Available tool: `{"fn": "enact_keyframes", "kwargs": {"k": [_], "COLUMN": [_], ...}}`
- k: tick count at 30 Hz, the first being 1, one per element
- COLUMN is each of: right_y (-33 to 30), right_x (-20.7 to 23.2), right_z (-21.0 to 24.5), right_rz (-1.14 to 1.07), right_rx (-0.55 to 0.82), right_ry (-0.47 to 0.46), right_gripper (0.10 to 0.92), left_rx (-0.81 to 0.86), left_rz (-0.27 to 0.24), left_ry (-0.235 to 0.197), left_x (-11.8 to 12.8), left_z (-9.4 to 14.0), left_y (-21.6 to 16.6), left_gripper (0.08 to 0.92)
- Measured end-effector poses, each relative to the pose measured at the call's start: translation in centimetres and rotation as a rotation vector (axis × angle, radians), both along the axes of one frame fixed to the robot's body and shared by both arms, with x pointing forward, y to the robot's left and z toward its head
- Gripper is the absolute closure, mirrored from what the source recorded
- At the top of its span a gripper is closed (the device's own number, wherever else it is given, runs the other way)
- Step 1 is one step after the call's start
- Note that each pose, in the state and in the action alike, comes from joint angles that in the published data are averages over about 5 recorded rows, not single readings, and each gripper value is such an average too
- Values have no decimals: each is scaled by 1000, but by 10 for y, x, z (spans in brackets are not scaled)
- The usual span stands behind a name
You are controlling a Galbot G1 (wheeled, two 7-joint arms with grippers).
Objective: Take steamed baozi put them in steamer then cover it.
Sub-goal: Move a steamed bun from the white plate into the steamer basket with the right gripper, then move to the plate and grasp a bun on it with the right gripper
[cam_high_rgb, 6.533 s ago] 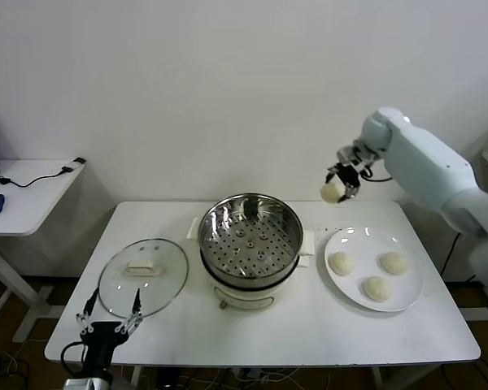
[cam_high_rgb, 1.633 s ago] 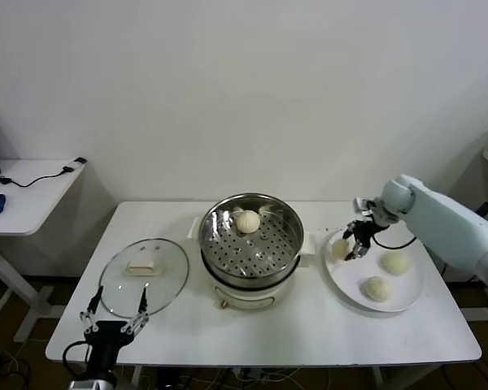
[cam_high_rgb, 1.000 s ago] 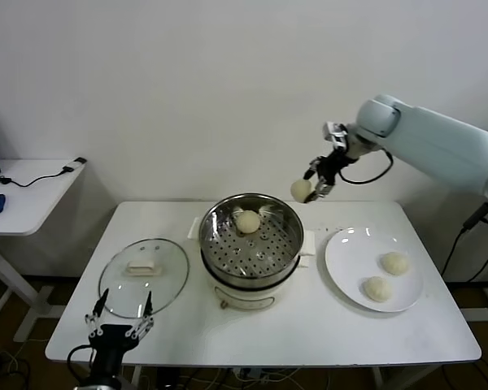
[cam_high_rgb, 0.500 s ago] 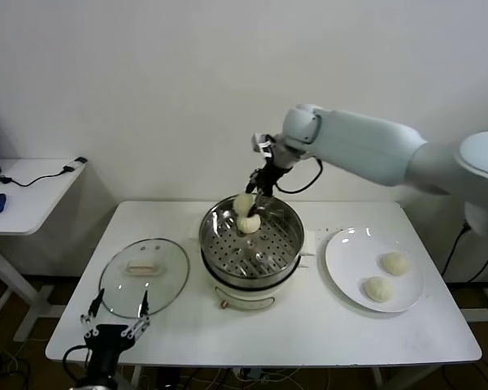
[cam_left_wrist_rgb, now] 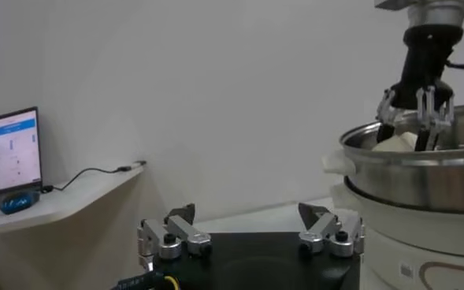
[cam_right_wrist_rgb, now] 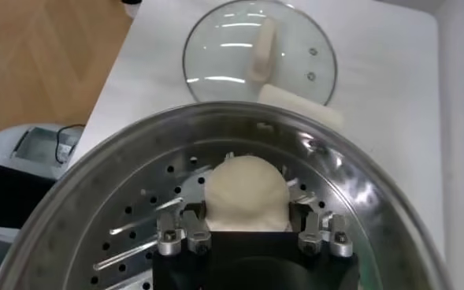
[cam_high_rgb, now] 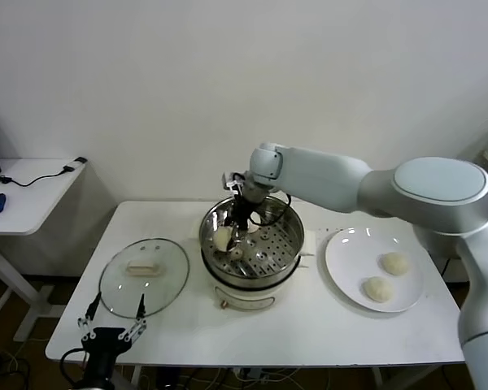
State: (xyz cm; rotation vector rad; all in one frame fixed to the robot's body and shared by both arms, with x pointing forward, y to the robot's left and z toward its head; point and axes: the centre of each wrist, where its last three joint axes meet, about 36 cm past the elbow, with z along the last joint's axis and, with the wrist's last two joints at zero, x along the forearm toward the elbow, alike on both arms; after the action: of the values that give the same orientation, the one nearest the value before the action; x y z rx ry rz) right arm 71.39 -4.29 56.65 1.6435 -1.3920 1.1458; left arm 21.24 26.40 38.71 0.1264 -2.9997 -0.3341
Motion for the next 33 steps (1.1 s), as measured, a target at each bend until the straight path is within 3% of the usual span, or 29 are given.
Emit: {"fn": "enact_keyframes", "kwargs": {"k": [8,16,26,33], "right_y": [1,-26,-123,-212], "right_x": [-2,0,-8,-32], "right_z": [-3,27,85,84], "right_rz": [-6,-5,-39,-86], "right_rx": [8,17,25,8], "right_ry": [7,-6,-56,-73], "right_gripper": [212,200,200,200], "left_rx": [0,0,0,-7], "left_rz": [1,-5,-11,-11], "left_ry": [0,1,-5,-9], "left_x": [1,2,6,8], "left_z": [0,0,2,3], "left_y": [0,-1,-6,-10], "left_gripper": [177,177,177,177]}}
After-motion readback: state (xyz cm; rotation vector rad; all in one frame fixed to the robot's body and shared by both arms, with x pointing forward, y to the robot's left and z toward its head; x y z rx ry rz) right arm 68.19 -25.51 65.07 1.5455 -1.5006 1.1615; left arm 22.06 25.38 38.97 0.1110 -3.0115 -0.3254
